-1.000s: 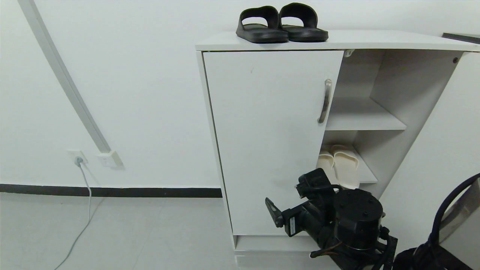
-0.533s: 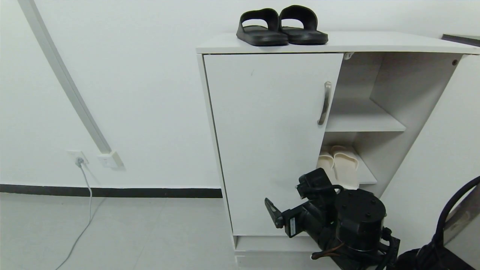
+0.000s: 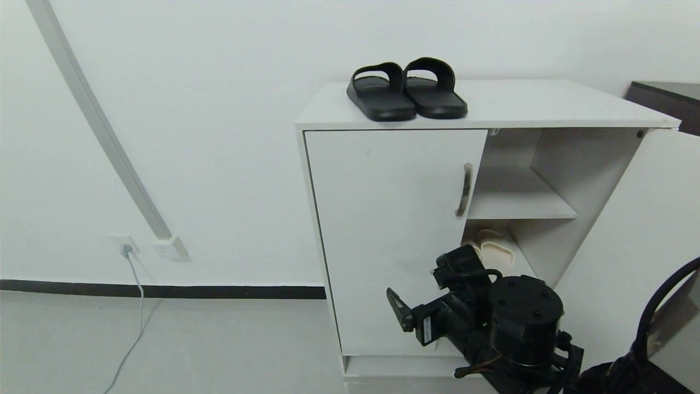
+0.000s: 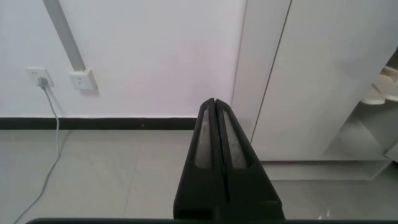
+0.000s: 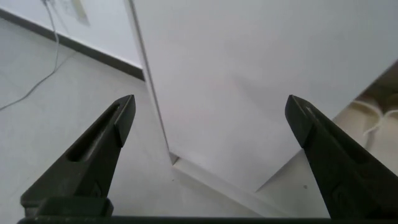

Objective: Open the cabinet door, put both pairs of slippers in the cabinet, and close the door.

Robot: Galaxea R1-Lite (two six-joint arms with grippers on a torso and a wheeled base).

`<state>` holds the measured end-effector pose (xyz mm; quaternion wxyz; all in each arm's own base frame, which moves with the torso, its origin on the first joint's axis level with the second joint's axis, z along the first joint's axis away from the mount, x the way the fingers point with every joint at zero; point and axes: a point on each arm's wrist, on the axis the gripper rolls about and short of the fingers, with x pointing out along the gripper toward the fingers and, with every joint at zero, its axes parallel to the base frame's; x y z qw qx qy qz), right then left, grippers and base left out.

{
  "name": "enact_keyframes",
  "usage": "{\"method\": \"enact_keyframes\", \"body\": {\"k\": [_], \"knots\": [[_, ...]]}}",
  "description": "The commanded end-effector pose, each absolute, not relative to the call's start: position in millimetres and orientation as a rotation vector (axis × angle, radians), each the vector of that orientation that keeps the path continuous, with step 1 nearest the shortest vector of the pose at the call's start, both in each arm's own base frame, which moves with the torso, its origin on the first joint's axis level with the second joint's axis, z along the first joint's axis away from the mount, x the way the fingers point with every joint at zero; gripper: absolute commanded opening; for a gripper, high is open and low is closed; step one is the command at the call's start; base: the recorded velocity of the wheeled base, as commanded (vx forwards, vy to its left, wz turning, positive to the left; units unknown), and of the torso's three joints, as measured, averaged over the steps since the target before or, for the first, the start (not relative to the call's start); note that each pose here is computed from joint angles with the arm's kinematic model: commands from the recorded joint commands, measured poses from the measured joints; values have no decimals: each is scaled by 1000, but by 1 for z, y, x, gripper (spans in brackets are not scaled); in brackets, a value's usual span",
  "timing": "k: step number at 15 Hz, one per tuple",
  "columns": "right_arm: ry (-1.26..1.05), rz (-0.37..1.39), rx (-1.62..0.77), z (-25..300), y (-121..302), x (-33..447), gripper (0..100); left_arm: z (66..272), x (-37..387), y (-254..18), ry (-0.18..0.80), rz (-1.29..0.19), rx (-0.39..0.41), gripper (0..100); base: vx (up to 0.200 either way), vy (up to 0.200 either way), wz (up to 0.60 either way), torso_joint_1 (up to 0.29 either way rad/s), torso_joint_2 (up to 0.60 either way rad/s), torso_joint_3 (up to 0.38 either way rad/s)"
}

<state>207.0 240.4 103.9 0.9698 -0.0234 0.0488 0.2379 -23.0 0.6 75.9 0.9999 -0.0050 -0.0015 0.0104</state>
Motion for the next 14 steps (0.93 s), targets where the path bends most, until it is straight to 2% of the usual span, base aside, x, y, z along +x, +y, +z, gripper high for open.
{"method": "enact_keyframes", "body": {"k": [1,14], "knots": [[99,483,-48,103,241,207,100,76,-23,1,-2,20,-11,0,0,0,0,119,-461,-349],[107,492,-53,101,241,204,100,76,-23,1,-2,20,-11,0,0,0,0,168,-488,-322]]}}
